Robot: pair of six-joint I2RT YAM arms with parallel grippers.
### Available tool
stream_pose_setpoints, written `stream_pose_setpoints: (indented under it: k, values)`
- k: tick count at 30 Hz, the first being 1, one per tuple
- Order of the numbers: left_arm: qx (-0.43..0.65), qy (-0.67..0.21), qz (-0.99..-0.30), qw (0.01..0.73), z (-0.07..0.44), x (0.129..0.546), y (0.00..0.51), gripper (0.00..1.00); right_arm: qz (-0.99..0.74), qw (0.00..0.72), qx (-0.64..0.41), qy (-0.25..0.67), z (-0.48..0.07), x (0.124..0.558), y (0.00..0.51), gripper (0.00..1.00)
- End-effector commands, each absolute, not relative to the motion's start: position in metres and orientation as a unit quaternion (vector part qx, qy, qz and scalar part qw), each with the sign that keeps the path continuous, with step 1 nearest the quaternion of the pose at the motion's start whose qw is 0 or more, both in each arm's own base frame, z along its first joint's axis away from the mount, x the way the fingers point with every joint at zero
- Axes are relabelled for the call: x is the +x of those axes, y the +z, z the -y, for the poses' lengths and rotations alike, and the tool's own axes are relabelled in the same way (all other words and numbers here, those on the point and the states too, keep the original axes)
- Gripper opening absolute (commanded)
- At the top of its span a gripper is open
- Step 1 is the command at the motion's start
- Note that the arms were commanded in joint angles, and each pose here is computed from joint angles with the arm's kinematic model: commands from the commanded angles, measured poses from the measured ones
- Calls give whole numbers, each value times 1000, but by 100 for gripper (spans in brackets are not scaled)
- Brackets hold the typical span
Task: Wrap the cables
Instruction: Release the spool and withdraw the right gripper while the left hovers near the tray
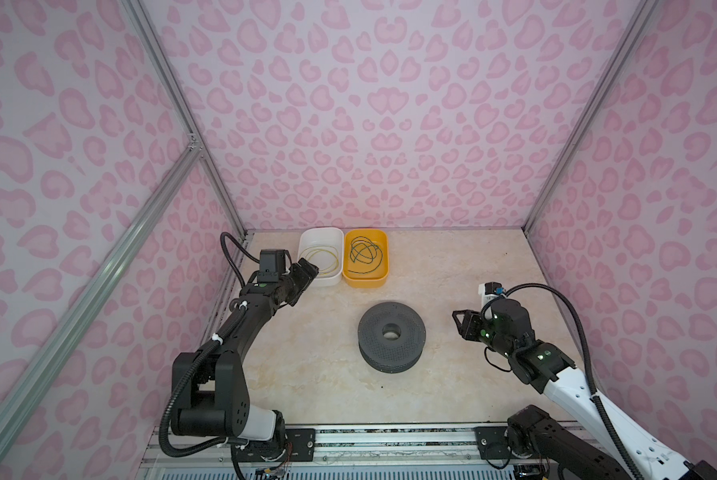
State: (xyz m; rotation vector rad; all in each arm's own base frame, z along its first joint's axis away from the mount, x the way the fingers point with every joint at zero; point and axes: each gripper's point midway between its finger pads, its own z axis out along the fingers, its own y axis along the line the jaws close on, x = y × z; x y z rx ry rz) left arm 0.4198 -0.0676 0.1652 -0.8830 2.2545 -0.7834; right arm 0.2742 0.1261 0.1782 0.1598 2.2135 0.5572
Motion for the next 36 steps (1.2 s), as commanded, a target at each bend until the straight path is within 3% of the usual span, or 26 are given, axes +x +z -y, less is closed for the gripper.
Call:
stream_pose_setpoints:
  k: [1, 8, 13, 21, 31, 36]
  values:
    - [-325, -314, -835, 314, 70, 442, 183, 89, -882, 417, 58, 213, -126, 278, 180, 44]
    - [-354, -281, -841, 297, 59, 432, 159, 81, -876, 419, 73, 225, -123, 272, 167, 44]
    - [-359, -274, -843, 291, 56, 429, 154, 80, -873, 424, 74, 230, -124, 272, 169, 43]
    - [-362, -265, -843, 297, 42, 437, 146, 57, -874, 420, 66, 235, -132, 281, 169, 43]
    - [-354, -280, -839, 304, 39, 471, 126, 48, -885, 399, 79, 224, -132, 285, 157, 41]
    - [-356, -290, -836, 299, 40, 484, 116, 29, -878, 413, 78, 230, -132, 287, 164, 35]
